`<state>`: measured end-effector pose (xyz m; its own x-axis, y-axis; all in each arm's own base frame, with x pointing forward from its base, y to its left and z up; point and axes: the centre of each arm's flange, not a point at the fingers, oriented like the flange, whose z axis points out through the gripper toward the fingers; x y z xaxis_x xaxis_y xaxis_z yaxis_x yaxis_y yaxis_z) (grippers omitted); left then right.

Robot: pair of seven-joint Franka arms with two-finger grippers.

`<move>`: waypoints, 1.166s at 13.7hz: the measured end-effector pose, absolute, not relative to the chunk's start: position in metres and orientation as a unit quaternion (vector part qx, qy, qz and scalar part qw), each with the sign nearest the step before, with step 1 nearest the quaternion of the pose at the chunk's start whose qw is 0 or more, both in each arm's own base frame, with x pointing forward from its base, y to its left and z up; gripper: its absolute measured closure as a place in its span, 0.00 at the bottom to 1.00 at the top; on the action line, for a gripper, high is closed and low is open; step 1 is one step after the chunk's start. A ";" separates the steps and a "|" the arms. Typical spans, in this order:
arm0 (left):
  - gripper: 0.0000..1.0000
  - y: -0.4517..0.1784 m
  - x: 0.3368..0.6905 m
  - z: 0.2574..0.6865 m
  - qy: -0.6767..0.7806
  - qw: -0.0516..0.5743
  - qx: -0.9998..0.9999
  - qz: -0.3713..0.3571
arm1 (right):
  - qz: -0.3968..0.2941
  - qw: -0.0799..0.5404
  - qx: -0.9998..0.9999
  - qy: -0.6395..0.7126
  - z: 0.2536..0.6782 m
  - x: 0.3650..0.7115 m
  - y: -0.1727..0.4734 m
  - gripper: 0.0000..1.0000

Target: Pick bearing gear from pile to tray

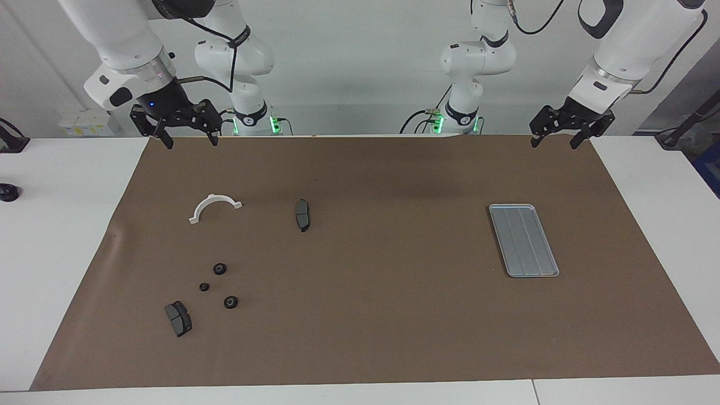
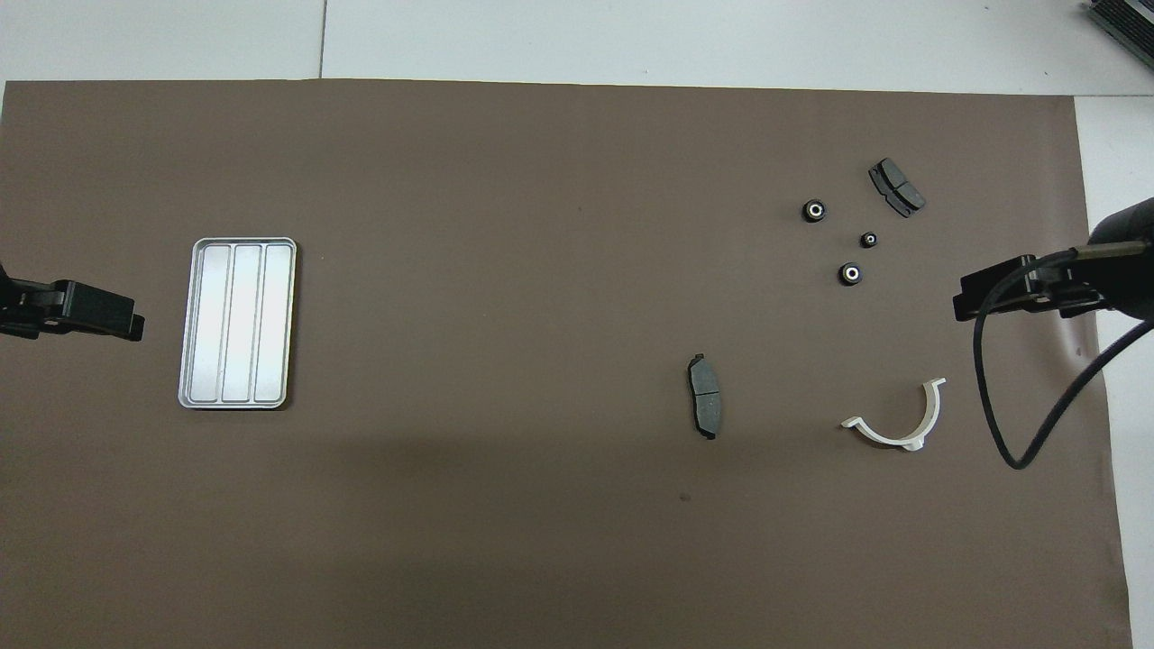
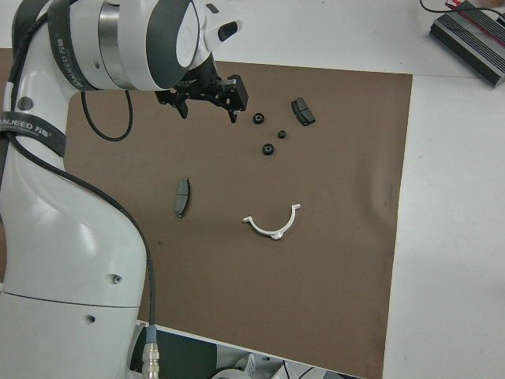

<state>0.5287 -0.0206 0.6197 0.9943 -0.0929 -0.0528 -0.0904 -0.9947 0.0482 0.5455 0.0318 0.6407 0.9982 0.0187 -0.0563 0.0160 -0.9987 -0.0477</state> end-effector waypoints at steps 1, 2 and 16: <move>0.00 -0.021 0.529 0.620 -0.046 0.023 0.998 -0.028 | 0.028 0.024 -0.999 -0.008 0.641 0.546 0.031 0.00; 0.00 -0.021 0.529 0.620 -0.046 0.023 0.998 -0.028 | 0.028 0.024 -0.999 -0.007 0.641 0.546 0.030 0.00; 0.00 -0.021 0.529 0.620 -0.046 0.023 0.998 -0.028 | -0.038 0.024 -0.996 -0.082 0.490 0.588 0.012 0.00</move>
<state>0.5287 -0.0206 0.6197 0.9943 -0.0929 -0.0528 -0.0904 -0.9947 0.0482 0.5877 0.0121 0.4901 0.9837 0.1614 0.0792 0.1650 -0.9854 -0.0424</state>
